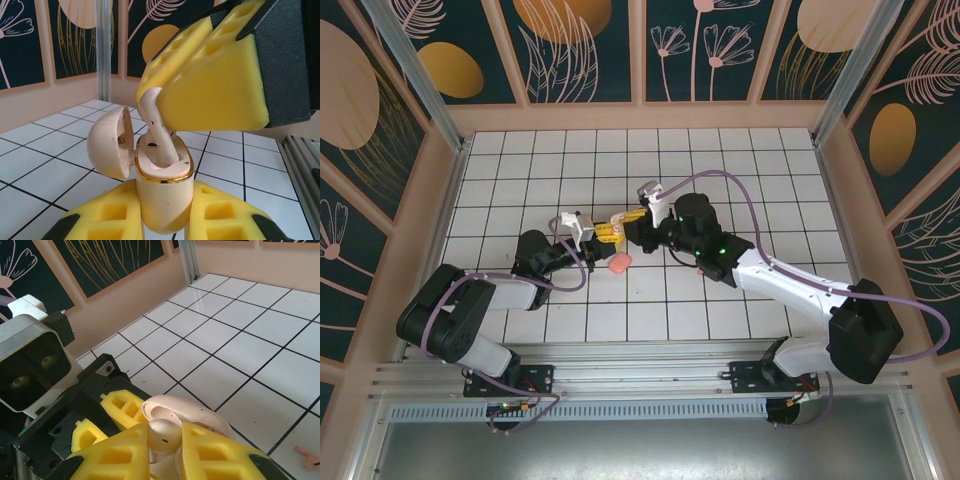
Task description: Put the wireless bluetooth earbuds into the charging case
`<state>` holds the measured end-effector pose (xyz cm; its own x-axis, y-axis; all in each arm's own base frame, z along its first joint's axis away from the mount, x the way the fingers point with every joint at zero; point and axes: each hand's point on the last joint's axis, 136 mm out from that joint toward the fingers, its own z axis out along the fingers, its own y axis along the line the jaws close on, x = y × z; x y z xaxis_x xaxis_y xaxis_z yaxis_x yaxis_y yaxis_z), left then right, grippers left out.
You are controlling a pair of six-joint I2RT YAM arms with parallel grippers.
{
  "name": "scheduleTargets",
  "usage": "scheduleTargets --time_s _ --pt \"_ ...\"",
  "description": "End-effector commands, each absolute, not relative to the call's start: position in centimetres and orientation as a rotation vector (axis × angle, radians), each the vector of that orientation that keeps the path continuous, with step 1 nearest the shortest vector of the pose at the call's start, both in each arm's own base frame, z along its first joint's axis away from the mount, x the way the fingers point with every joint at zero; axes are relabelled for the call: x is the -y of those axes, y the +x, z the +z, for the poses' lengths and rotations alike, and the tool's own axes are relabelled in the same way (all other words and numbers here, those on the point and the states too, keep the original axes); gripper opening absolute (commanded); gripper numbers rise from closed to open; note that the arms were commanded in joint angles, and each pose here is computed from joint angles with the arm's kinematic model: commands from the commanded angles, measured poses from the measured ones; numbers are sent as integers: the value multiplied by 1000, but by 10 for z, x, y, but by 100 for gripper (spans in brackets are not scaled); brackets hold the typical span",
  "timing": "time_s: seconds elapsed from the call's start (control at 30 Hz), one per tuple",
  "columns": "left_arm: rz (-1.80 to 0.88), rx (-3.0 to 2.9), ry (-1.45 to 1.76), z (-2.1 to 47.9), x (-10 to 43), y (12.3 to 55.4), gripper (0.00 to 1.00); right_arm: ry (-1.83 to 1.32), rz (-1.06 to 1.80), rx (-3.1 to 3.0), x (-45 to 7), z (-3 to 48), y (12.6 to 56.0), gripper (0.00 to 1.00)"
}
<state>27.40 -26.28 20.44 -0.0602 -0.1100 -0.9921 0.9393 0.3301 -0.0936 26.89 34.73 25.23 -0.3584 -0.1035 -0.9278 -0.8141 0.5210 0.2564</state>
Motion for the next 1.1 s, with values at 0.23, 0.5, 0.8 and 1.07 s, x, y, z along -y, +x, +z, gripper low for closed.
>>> scheduleTargets --time_s 0.23,0.5,0.8,1.07 --pt "-1042 -1235 867 232 263 266 9 -760 848 -1767 -343 259 273 19" --pt "-1035 -1224 873 235 263 264 10 -764 816 -1797 -341 250 272 19" --pt "-1015 -1213 883 238 262 263 10 -757 785 -1806 -336 247 271 19" --pt "-1006 -1204 884 241 261 263 10 -803 771 -1818 -339 239 265 19"
